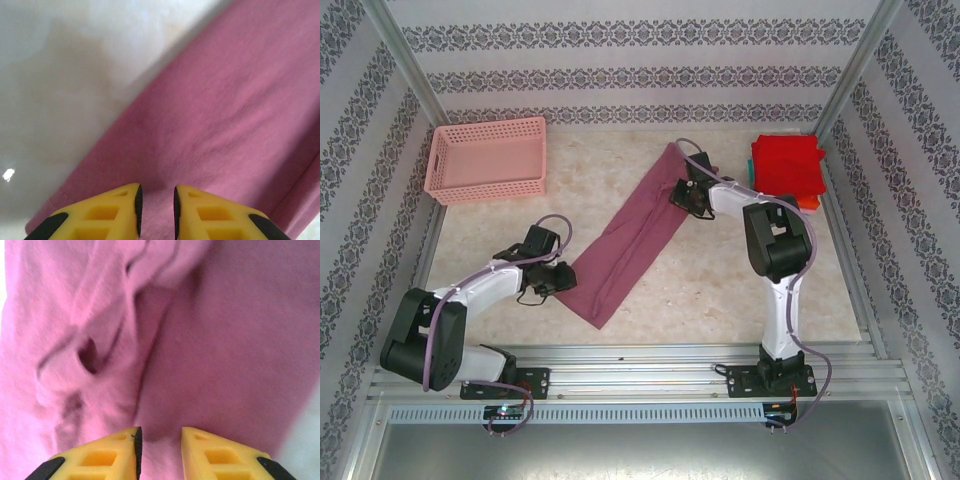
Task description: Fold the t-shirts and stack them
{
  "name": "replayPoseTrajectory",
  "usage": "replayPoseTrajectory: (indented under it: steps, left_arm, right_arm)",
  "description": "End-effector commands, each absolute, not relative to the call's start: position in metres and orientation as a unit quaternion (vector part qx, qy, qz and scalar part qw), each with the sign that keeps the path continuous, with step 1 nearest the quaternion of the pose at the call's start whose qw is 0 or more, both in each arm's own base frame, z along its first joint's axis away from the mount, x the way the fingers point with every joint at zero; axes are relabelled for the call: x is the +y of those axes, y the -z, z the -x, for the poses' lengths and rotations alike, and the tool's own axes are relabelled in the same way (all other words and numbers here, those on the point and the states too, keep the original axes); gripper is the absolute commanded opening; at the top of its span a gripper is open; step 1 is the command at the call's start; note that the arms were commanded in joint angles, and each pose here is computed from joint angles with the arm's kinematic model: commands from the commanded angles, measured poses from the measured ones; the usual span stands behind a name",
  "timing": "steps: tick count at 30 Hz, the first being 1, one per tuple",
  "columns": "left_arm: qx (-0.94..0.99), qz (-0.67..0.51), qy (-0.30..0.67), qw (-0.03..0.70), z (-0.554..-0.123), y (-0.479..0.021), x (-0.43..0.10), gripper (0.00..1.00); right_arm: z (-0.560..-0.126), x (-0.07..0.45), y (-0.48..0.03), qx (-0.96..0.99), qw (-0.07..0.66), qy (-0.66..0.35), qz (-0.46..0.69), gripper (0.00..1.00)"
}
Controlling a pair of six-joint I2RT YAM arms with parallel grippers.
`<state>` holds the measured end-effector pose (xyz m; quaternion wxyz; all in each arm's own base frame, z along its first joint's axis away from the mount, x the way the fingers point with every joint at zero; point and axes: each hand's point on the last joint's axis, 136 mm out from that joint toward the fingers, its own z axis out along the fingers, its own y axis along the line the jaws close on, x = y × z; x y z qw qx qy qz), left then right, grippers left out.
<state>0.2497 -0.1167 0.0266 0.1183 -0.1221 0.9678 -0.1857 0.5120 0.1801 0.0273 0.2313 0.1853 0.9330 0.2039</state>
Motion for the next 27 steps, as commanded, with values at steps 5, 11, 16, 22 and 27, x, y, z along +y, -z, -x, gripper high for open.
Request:
replayPoseTrajectory:
  steps: [5, 11, 16, 22, 27]
  left_arm:
    - [0.96, 0.165, 0.212, 0.077, -0.22, -0.012, -0.135, 0.24]
    - [0.952, 0.16, 0.248, 0.076, -0.215, -0.015, -0.17, 0.25]
    - [0.952, 0.155, 0.24, 0.112, -0.223, -0.027, -0.166, 0.27]
    - [0.953, 0.123, 0.17, 0.217, -0.251, -0.059, -0.139, 0.6]
    - [0.935, 0.143, 0.12, 0.301, -0.295, -0.084, -0.111, 1.0]
  right_arm:
    - [-0.534, 0.217, -0.006, 0.952, 0.183, -0.201, -0.14, 0.28]
    - [-0.568, 0.245, -0.024, 0.946, 0.209, -0.218, -0.115, 0.35]
    - [-0.578, 0.254, -0.064, 0.938, 0.257, -0.219, -0.074, 0.53]
    - [-0.548, 0.234, -0.116, 0.931, 0.352, -0.098, 0.006, 0.98]
    - [-0.505, 0.228, -0.14, 0.919, 0.379, -0.081, 0.066, 0.98]
